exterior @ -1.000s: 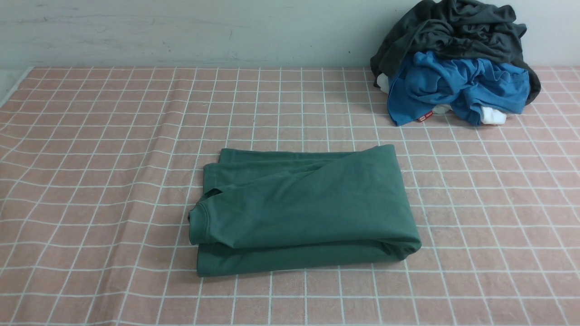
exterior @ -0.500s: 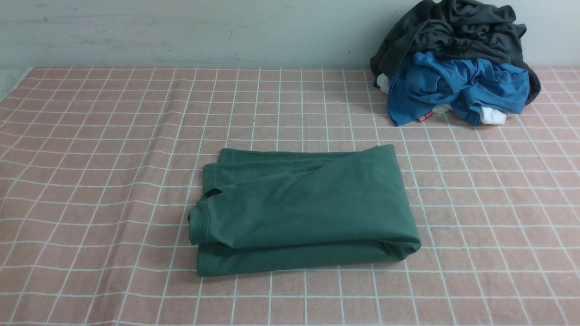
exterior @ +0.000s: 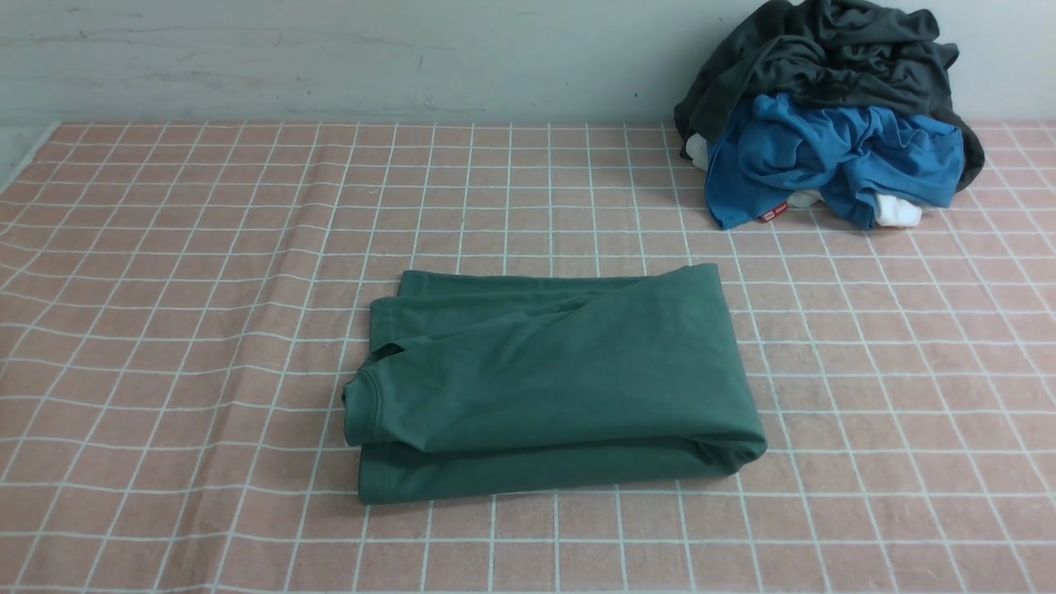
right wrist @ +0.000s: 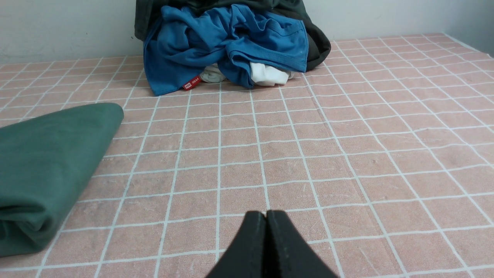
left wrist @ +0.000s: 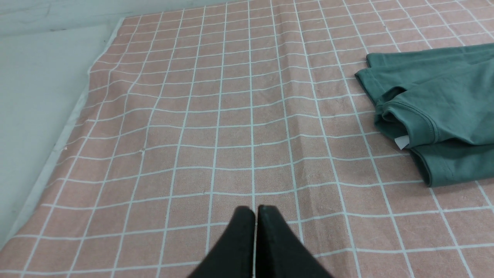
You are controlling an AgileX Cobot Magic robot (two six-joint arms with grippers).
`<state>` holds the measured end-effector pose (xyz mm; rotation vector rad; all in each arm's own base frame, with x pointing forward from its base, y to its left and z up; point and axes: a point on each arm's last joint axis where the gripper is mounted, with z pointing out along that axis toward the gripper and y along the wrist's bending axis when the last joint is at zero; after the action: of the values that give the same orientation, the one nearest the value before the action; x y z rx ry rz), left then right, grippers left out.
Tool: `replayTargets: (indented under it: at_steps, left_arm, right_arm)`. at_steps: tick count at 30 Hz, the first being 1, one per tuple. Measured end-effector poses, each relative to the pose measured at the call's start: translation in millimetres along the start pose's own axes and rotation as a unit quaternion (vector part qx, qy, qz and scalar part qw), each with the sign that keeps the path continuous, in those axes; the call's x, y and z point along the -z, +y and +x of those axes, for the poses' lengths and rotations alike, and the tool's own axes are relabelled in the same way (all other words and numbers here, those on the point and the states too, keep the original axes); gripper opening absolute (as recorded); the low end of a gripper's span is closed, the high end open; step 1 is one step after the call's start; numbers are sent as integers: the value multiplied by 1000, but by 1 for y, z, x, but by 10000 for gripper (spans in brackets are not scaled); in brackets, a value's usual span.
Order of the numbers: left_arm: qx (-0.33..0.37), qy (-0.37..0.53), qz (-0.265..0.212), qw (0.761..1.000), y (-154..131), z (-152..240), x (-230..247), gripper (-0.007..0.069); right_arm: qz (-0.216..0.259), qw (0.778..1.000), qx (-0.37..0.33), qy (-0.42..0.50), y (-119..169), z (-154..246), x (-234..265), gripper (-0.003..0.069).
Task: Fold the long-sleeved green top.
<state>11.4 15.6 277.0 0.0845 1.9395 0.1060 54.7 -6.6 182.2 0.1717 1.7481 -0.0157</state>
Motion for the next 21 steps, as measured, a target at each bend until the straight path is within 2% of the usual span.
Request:
replayTargets:
  at_steps: [14, 21]
  left_arm:
    - [-2, -9, 2, 1000, -1, 0, -3, -3]
    - [15, -103, 34, 994, -19, 11, -34, -3]
  right_arm:
    - [0, 1000, 1, 0, 0, 0, 0, -14]
    - [0, 1000, 1, 0, 0, 0, 0, -14]
